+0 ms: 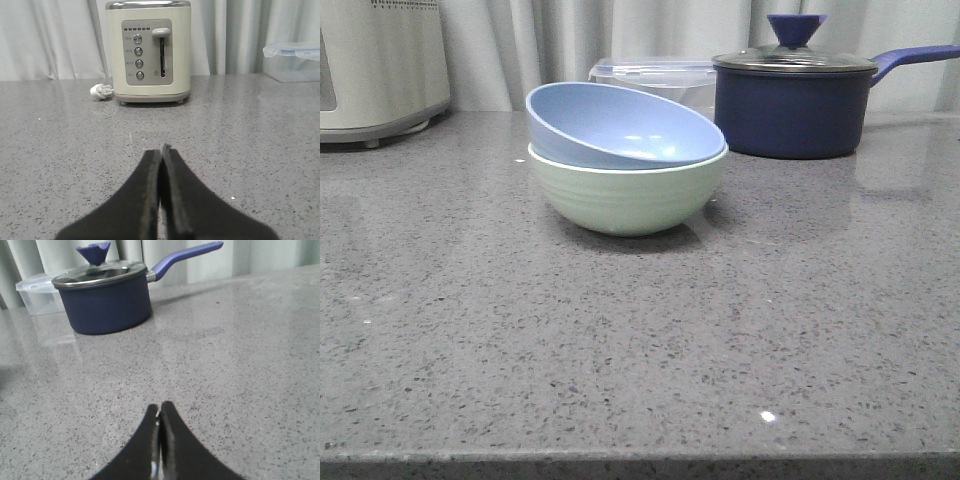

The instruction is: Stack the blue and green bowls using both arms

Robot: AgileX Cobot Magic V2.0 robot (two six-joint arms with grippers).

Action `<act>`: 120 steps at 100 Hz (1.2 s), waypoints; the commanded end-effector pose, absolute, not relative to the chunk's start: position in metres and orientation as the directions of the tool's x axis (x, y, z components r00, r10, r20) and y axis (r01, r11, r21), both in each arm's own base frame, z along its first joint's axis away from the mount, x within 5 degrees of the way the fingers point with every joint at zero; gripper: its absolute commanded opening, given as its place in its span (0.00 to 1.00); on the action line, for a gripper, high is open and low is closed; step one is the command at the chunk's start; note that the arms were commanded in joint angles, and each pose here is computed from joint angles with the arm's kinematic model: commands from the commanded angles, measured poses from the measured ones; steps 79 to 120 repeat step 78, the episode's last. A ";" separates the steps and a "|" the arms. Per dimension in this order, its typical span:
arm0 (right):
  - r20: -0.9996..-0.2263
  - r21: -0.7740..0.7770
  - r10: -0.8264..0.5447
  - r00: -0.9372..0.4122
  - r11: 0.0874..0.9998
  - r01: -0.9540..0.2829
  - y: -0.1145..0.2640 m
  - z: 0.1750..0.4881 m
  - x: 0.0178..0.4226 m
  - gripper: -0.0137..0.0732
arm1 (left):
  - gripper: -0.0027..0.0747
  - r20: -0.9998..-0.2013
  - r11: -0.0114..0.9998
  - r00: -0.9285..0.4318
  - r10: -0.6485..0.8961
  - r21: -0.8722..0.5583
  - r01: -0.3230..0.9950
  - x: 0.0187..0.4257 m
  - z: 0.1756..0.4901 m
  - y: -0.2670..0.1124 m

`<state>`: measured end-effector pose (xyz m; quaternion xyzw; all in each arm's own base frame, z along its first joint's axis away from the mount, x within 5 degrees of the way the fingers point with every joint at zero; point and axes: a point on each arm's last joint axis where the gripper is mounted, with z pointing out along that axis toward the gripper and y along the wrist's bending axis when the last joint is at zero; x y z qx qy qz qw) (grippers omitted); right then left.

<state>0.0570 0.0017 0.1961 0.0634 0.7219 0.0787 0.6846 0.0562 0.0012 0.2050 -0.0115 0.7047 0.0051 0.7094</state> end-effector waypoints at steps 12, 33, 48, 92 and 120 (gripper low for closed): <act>-0.984 0.172 0.173 0.045 0.985 -0.026 0.001 0.202 0.055 0.06 | 0.01 -0.996 0.999 0.091 -0.019 -0.022 -0.030 0.055 0.202 0.002; -0.984 0.172 0.173 0.046 0.985 -0.026 0.001 0.202 0.055 0.06 | 0.01 -0.996 0.999 0.091 -0.019 -0.022 -0.030 0.055 0.202 0.002; -0.984 0.172 0.173 0.046 0.985 -0.026 0.001 0.202 0.055 0.06 | 0.01 -0.996 0.999 0.091 -0.019 -0.022 -0.030 0.055 0.202 0.002; -0.984 0.172 0.173 0.046 0.985 -0.026 0.001 0.202 0.055 0.06 | 0.01 -0.996 0.999 0.091 -0.019 -0.022 -0.030 0.055 0.202 0.002; -0.984 0.172 0.173 0.046 0.985 -0.026 0.001 0.202 0.055 0.06 | 0.01 -0.996 0.999 0.091 -0.019 -0.022 -0.030 0.055 0.202 0.002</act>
